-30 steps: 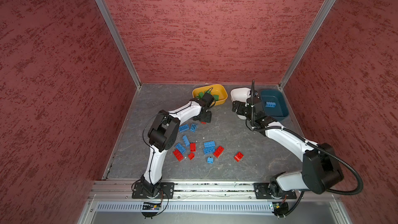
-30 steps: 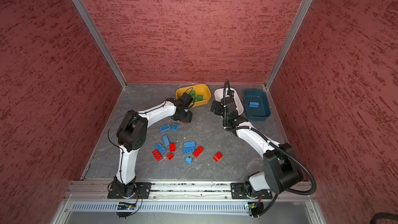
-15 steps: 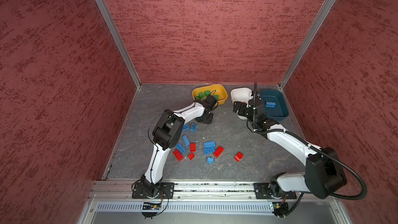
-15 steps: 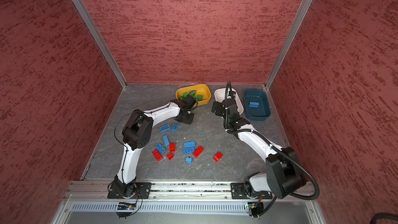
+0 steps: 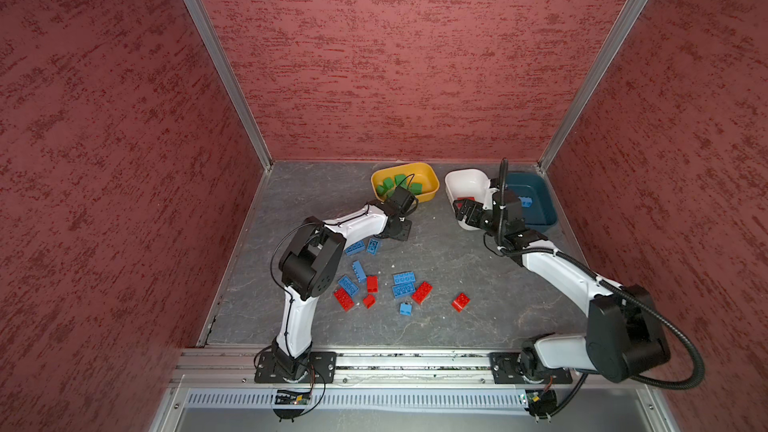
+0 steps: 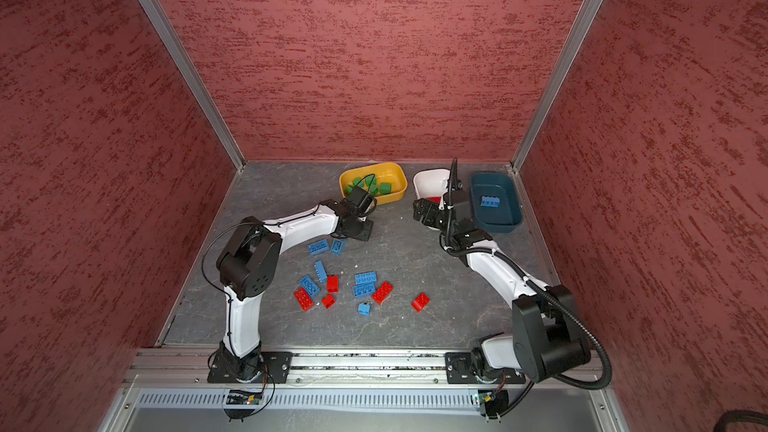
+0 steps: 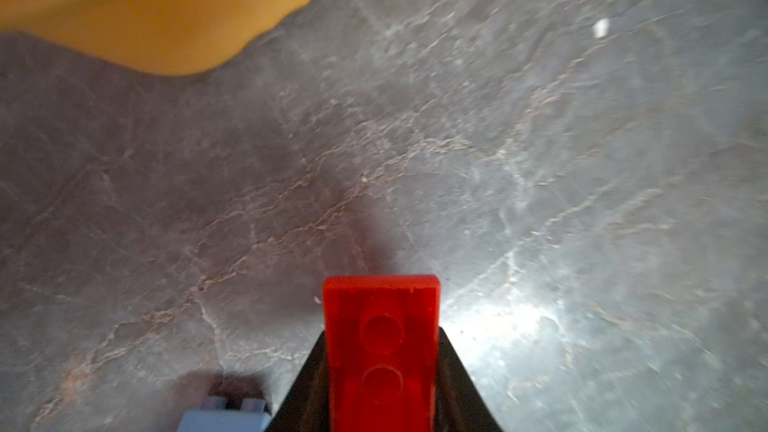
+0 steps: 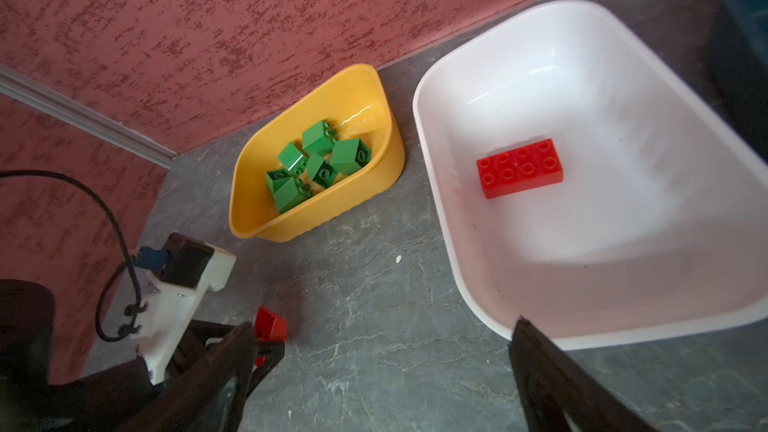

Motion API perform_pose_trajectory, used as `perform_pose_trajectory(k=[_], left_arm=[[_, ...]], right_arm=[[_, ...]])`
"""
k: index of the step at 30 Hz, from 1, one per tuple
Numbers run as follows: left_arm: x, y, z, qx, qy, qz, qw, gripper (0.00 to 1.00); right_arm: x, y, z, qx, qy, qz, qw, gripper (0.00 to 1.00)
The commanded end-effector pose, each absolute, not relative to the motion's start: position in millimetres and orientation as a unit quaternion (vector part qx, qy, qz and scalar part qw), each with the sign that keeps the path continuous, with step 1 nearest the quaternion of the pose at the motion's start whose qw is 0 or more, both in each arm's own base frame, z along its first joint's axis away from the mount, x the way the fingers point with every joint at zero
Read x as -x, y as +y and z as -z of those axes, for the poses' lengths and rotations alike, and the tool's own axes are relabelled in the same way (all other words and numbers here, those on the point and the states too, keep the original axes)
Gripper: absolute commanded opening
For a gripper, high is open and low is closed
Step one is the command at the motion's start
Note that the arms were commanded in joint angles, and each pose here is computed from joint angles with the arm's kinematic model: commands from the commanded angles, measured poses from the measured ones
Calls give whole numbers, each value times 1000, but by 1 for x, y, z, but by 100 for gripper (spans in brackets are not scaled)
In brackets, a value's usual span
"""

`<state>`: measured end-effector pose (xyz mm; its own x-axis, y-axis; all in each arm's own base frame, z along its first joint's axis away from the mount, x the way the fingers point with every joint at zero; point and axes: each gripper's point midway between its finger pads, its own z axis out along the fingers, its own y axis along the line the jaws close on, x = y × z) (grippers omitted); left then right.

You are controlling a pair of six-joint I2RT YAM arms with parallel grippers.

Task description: Sort the legos into containers by color

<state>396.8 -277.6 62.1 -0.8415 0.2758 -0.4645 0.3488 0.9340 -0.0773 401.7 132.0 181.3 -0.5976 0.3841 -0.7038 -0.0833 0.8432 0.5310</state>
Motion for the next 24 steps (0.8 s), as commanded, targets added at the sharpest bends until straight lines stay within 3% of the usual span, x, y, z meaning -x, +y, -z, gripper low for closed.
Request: perform_pose_trajectory(k=[1, 8, 14, 20, 24], left_arm=[[-412, -314, -117, -213, 912, 142, 321, 14], [-409, -351, -154, -268, 868, 217, 358, 12], [-400, -376, -171, -315, 828, 224, 405, 11], [-377, -397, -180, -361, 794, 268, 411, 11], [-368, -405, -185, -382, 773, 270, 429, 11]], right_arm=[[-391, 153, -199, -39, 838, -352, 414, 95], [-381, 180, -210, 7, 833, -426, 354, 91], [-380, 194, -215, 12, 816, -477, 327, 84], [-394, 198, -198, -12, 824, -481, 300, 72], [-397, 203, -189, -14, 827, -488, 277, 57]])
